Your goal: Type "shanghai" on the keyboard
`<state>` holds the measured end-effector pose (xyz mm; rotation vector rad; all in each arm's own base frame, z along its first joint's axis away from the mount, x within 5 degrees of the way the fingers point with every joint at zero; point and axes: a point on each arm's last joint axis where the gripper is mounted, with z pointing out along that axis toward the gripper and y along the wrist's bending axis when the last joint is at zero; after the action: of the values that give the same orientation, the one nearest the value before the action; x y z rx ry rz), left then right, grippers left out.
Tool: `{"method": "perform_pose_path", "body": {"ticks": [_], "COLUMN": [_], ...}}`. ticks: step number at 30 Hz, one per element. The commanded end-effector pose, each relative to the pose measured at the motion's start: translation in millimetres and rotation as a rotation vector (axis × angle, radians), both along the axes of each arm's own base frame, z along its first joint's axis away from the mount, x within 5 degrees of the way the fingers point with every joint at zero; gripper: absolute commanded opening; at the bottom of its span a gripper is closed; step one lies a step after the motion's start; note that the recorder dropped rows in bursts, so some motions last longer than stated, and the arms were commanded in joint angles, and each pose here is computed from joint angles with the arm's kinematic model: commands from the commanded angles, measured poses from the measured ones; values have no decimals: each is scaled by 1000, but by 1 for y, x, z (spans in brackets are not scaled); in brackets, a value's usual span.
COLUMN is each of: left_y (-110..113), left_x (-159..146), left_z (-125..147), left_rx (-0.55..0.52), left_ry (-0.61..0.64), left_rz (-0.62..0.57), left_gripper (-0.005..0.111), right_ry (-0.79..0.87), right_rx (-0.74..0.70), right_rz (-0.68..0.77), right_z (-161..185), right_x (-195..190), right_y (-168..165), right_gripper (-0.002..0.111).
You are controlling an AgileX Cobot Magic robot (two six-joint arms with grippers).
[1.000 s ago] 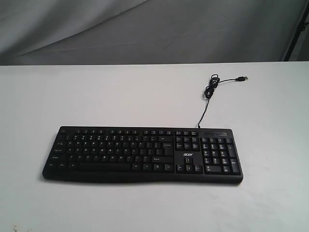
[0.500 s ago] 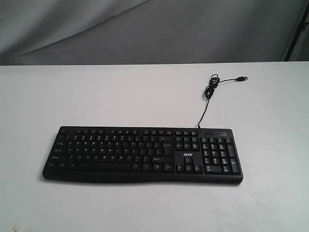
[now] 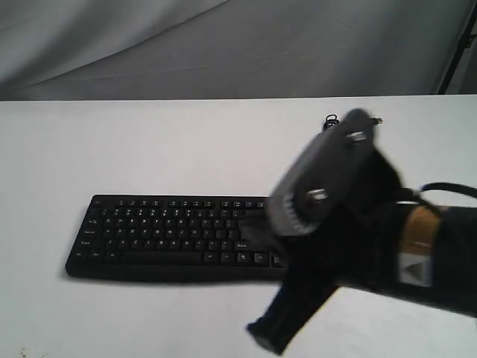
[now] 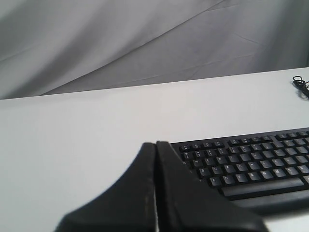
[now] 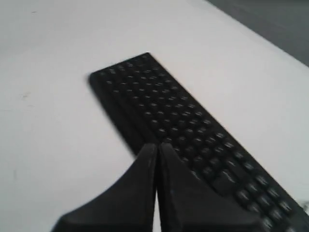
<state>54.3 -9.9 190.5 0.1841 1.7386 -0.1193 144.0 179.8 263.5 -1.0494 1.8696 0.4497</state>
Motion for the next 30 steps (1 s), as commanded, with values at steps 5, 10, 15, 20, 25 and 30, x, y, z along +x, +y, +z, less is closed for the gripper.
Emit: {"method": "perform_pose_path", "body": {"ticks": [5,10,15,20,25,30], "left_y": [0,0,0,0,0,0], "left_x": [0,0,0,0,0,0], "left_z": [-1,-1,-1,-1,-1,-1], "left_rx": [-3,-3,-3,-3,-3,-3], "left_ry": [-3,-3,-3,-3,-3,-3], "left_rz": [-4,-4,-4,-4,-4,-4], "left_gripper": [0,0,0,0,0,0], "right_ry": [268,277,255,199,212,263], "right_rx": [35,-47,-145,-197,-220,-224], "right_rz": [-39,-6,33,35,29,26], "right_z": [-40,-44,-41,-59,-91,-107], "right_x": [27,46,77,111,129,144], "right_y": [94,128,165,189,201,218], "right_gripper": [0,0,0,0,0,0]}}
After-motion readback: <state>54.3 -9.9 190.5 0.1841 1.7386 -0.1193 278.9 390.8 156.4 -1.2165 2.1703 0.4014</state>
